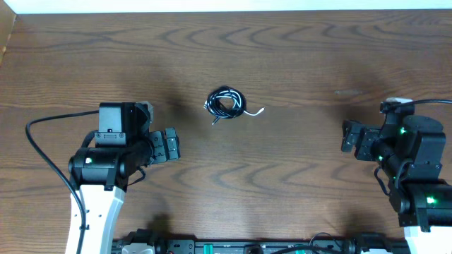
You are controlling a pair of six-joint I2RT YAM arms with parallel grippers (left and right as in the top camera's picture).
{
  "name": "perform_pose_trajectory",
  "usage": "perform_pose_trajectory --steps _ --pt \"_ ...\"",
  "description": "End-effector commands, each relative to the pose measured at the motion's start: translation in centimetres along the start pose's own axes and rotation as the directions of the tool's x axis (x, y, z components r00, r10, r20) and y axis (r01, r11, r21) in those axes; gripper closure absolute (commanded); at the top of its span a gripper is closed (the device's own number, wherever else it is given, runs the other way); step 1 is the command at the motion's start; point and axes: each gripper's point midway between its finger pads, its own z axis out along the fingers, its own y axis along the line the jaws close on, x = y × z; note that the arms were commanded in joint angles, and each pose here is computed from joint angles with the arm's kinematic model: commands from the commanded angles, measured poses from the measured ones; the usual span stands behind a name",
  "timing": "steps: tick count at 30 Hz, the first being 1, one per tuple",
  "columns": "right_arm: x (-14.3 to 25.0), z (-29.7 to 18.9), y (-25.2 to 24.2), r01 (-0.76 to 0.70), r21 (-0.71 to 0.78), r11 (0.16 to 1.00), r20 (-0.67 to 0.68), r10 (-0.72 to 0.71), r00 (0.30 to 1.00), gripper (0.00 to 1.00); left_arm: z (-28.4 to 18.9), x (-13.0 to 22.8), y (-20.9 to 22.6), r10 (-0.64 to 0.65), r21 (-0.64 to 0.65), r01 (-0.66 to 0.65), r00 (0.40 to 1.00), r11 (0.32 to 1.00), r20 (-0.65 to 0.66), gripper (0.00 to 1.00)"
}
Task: Untangle cables
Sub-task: 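Move the left gripper forward and down onto the cable bundle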
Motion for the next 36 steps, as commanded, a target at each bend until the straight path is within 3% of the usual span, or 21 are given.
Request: perform_pose_trajectory --steps 1,7,12,22,24,29,32,36 --pt "-0.4 -0.6 1.7 0.022 -0.092 0.996 0.007 -0.022 1.0 0.01 -0.4 -1.2 -0.5 -0.046 0.026 0.045 0.998 0.999 0.04 0.02" --pt "-0.7 -0.6 1.8 0.043 -0.093 0.995 0.019 -0.041 0.999 0.01 -1.7 -5.2 -1.9 -0.031 0.076 0.019 0.986 0.997 0.161 0.02" --pt "-0.7 -0.6 1.8 0.043 -0.094 0.995 0.017 -0.041 0.999 0.01 -1.9 -9.2 -2.0 -0.023 0.023 0.019 0.981 1.0 0.191 0.02" --pt "-0.7 -0.6 1.8 0.043 -0.094 0.995 0.019 -0.041 0.999 0.01 5.1 -14.3 -8.1 0.096 0.096 -0.123 0.965 0.988 0.245 0.02" --pt "-0.7 -0.6 1.8 0.041 -0.094 0.995 0.019 -0.04 0.999 0.01 7.0 -14.5 -9.2 0.113 0.106 -0.142 0.965 0.984 0.237 0.02" --pt "-0.7 -0.6 1.8 0.031 -0.094 0.995 0.018 -0.03 0.999 0.01 13.3 -13.9 -10.1 0.008 0.131 -0.028 0.989 0.991 0.148 0.01" --pt "-0.7 -0.6 1.8 0.032 -0.094 0.995 0.019 -0.03 0.999 0.01 17.1 -12.2 -9.4 -0.076 0.111 0.07 0.996 0.991 0.051 0.05" --pt "-0.7 -0.6 1.8 0.031 -0.094 0.995 0.019 -0.03 0.999 0.01 19.8 -10.4 -9.0 -0.076 0.078 0.078 0.997 0.994 -0.023 0.05"
